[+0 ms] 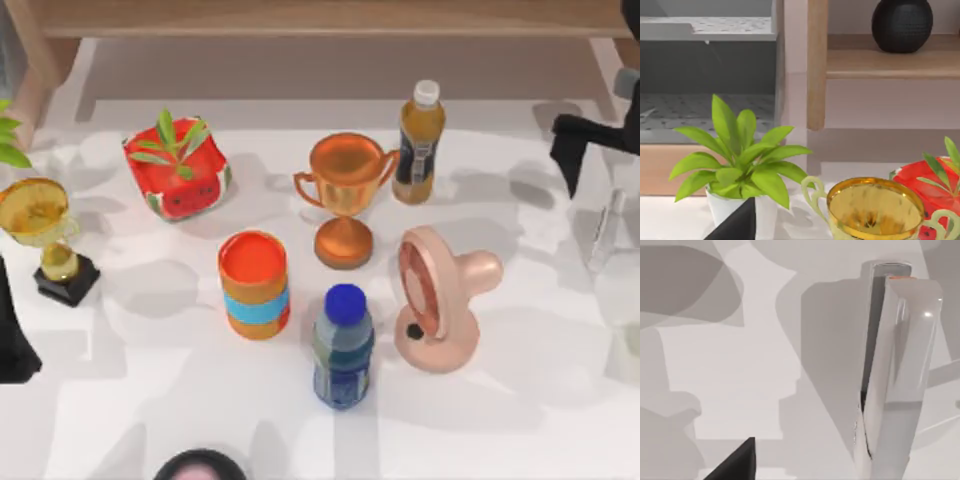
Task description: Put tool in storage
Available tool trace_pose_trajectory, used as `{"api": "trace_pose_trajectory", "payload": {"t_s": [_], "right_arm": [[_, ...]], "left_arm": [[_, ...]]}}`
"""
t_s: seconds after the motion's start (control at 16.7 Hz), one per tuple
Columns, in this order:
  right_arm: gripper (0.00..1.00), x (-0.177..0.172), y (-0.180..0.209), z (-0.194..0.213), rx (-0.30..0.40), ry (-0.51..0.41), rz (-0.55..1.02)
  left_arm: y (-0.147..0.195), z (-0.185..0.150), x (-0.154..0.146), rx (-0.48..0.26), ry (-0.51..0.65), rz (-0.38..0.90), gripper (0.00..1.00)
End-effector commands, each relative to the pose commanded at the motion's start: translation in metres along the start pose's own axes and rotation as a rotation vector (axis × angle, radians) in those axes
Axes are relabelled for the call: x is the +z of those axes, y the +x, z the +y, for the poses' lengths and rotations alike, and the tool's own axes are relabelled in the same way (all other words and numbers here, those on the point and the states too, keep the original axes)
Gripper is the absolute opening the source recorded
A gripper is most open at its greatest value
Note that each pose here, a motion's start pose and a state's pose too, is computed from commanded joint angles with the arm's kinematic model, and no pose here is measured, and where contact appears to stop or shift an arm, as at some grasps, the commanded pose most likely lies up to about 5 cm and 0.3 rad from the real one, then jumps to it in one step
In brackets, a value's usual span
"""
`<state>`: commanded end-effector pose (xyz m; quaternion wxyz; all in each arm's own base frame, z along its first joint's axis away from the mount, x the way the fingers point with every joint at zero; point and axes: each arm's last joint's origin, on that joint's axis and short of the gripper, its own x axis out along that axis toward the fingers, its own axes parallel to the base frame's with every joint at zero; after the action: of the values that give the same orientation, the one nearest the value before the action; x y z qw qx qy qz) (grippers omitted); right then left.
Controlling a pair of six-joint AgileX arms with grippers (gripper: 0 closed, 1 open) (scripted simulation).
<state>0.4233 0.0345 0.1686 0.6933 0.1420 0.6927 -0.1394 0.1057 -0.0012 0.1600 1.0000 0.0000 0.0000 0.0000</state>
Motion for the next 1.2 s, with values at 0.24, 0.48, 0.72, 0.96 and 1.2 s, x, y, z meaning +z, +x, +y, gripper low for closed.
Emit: {"api": "trace_pose_trajectory", "payload": {"t_s": [0.24,0.48,0.72,0.96,1.2], "right_arm": [[1.00,0.002,0.011,0.007,0.004,-0.010,0.002],[1.00,0.006,0.040,0.011,0.002,-0.009,0.006],[1.00,0.002,0.050,0.003,0.002,-0.005,0.000],[1.00,0.000,0.050,0.000,0.000,0.000,0.000],[0.77,0.000,0.050,0.000,0.000,0.000,0.000]], "left_arm": [[0.000,0.000,0.000,0.000,0.000,0.000,1.00],[0.000,0.000,0.000,0.000,0.000,0.000,1.00],[0.000,0.000,0.000,0.000,0.000,0.000,1.00],[0.000,0.000,0.000,0.000,0.000,0.000,1.00],[0.000,0.000,0.000,0.000,0.000,0.000,1.00]]}}
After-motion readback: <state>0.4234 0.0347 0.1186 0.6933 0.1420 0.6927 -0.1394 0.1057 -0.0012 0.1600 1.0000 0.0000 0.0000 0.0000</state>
